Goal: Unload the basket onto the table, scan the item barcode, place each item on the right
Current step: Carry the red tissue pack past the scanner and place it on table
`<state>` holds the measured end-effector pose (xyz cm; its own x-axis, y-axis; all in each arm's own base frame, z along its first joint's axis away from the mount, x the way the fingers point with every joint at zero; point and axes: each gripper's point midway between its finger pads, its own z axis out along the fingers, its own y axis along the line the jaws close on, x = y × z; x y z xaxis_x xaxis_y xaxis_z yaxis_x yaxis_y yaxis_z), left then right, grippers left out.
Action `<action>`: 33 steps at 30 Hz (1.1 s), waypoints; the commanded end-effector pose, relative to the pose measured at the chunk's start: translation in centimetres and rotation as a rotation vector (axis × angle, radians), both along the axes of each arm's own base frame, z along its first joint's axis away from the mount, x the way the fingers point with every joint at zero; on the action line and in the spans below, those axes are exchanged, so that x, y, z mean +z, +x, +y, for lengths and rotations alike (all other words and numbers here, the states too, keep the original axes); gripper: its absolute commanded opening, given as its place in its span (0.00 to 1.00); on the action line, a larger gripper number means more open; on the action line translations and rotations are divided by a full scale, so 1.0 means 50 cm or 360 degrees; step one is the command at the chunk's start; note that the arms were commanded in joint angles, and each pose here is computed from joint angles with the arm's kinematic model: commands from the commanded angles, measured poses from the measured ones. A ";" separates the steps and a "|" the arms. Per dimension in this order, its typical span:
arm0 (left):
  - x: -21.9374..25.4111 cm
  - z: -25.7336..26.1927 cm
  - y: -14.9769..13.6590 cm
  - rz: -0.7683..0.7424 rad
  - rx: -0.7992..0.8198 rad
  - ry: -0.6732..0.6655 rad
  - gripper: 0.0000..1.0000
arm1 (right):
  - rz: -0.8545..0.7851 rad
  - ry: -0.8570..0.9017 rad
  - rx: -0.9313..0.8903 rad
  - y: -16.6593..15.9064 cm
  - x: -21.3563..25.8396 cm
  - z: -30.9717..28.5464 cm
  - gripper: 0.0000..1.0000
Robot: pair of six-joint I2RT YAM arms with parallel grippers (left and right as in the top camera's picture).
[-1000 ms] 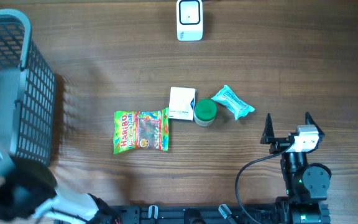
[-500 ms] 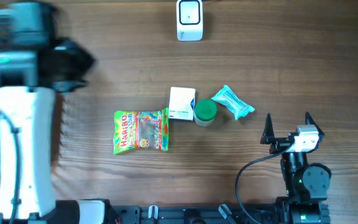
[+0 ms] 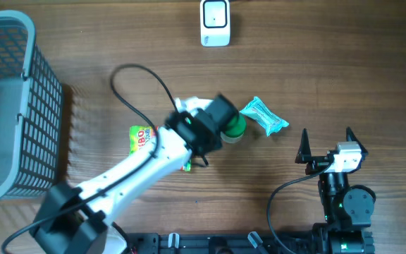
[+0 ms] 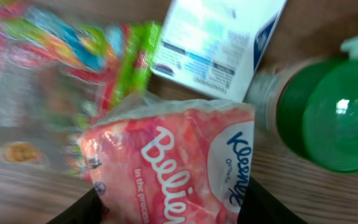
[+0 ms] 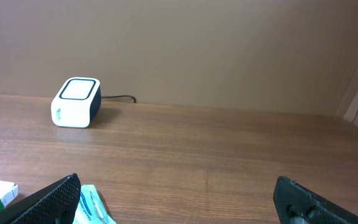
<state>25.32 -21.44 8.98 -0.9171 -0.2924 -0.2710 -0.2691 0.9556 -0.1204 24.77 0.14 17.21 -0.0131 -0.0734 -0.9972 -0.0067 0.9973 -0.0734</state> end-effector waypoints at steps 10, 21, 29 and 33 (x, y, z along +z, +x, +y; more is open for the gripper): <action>-0.012 -0.025 0.023 -0.0121 -0.0049 -0.0098 1.00 | -0.0016 -0.0007 0.0018 -0.001 0.004 0.004 1.00; 0.614 0.178 0.303 -0.1414 0.0140 0.0175 1.00 | -0.0001 -0.0008 0.0018 0.001 0.000 0.004 1.00; 0.929 0.343 0.240 -0.1927 0.0308 0.0591 1.00 | -0.0001 -0.0008 0.0019 0.001 0.000 0.005 1.00; 0.970 0.380 0.164 -0.1991 0.0347 0.0574 1.00 | -0.0001 -0.0008 0.0019 0.001 0.000 0.005 1.00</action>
